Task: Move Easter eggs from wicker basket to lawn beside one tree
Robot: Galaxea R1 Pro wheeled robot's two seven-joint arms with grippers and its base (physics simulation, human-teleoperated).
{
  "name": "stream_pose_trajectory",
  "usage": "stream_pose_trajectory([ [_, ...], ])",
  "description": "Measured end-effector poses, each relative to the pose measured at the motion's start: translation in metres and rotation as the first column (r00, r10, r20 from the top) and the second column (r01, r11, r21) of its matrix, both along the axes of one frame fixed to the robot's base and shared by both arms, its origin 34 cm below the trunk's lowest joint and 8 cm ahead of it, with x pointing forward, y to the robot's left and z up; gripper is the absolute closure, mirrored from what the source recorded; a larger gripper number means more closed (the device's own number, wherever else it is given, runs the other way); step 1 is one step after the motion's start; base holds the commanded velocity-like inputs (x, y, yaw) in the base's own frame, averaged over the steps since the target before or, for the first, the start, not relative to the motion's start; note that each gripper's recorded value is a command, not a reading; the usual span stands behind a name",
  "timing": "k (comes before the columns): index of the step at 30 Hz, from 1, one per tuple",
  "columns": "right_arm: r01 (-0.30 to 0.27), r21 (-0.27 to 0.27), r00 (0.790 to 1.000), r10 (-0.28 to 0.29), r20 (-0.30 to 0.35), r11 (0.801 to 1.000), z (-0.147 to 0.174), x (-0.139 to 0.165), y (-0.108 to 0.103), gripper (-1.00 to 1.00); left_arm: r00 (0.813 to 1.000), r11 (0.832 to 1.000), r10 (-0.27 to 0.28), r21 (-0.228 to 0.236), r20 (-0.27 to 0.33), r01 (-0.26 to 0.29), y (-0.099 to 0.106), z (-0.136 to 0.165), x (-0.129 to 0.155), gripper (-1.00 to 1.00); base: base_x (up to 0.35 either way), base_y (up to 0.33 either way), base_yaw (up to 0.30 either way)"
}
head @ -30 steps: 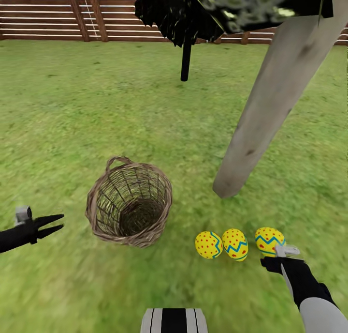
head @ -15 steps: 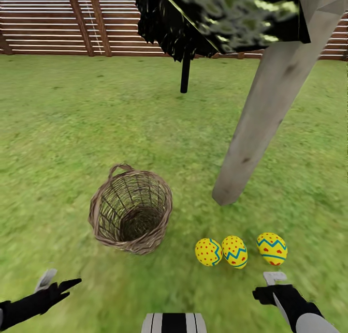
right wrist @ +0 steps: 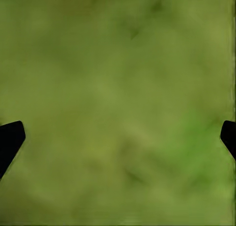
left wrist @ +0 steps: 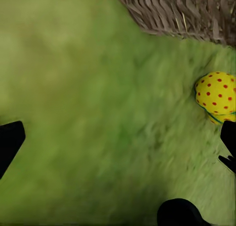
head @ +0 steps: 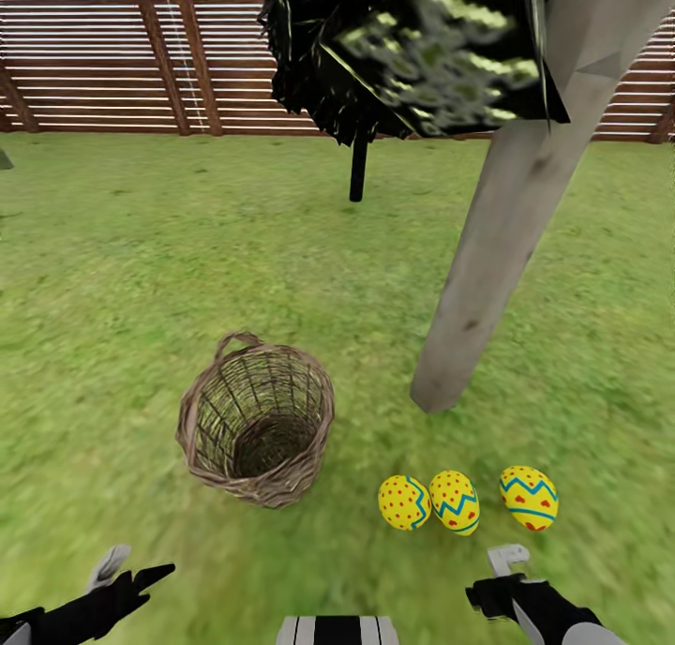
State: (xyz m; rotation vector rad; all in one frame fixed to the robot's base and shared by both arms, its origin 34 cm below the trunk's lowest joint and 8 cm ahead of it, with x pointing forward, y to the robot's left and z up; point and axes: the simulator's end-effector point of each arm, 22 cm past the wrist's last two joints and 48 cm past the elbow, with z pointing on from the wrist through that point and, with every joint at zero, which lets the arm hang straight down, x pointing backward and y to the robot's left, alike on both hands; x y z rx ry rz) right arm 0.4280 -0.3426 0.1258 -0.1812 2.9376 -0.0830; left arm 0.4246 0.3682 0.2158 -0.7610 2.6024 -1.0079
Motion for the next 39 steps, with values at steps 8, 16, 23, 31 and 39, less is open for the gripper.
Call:
stream_pose_trajectory([
  [8, -0.009, 0.026, 1.0, 0.008, 0.031, 1.0, 0.006, -0.003, 0.012, -1.0, 0.999, 1.0, 0.004, 0.025, 0.033, -0.005, -0.006, -0.001, -0.013, -1.0, 0.0, 0.0, 0.0],
  [16, 0.002, 0.063, 1.0, -0.001, -0.015, 0.998, 0.004, -0.04, 0.028, -1.0, 1.0, 0.993, 0.004, 0.117, -0.025, -0.001, -0.015, -0.018, -0.021, -1.0, 0.0, 0.0, 0.0],
  [23, -0.003, 0.065, 1.0, 0.004, -0.001, 0.998, 0.008, -0.05, 0.028, -1.0, 0.995, 0.983, -0.005, 0.182, -0.102, 0.024, -0.058, -0.04, -0.03, -1.0, 0.0, 0.0, 0.0],
  [31, 0.001, 0.065, 1.0, -0.003, 0.027, 0.998, 0.018, -0.042, 0.027, -1.0, 0.992, 0.943, 0.008, 0.33, -0.126, 0.034, -0.071, -0.055, -0.032, -1.0, 0.0, 0.0, 0.0],
  [39, -0.009, 0.064, 0.996, 0.003, 0.088, 0.998, 0.031, -0.024, 0.026, -1.0, 0.997, 0.938, 0.008, 0.346, -0.08, 0.02, -0.076, -0.045, -0.018, -1.0, 0.0, 0.0, 0.0],
])
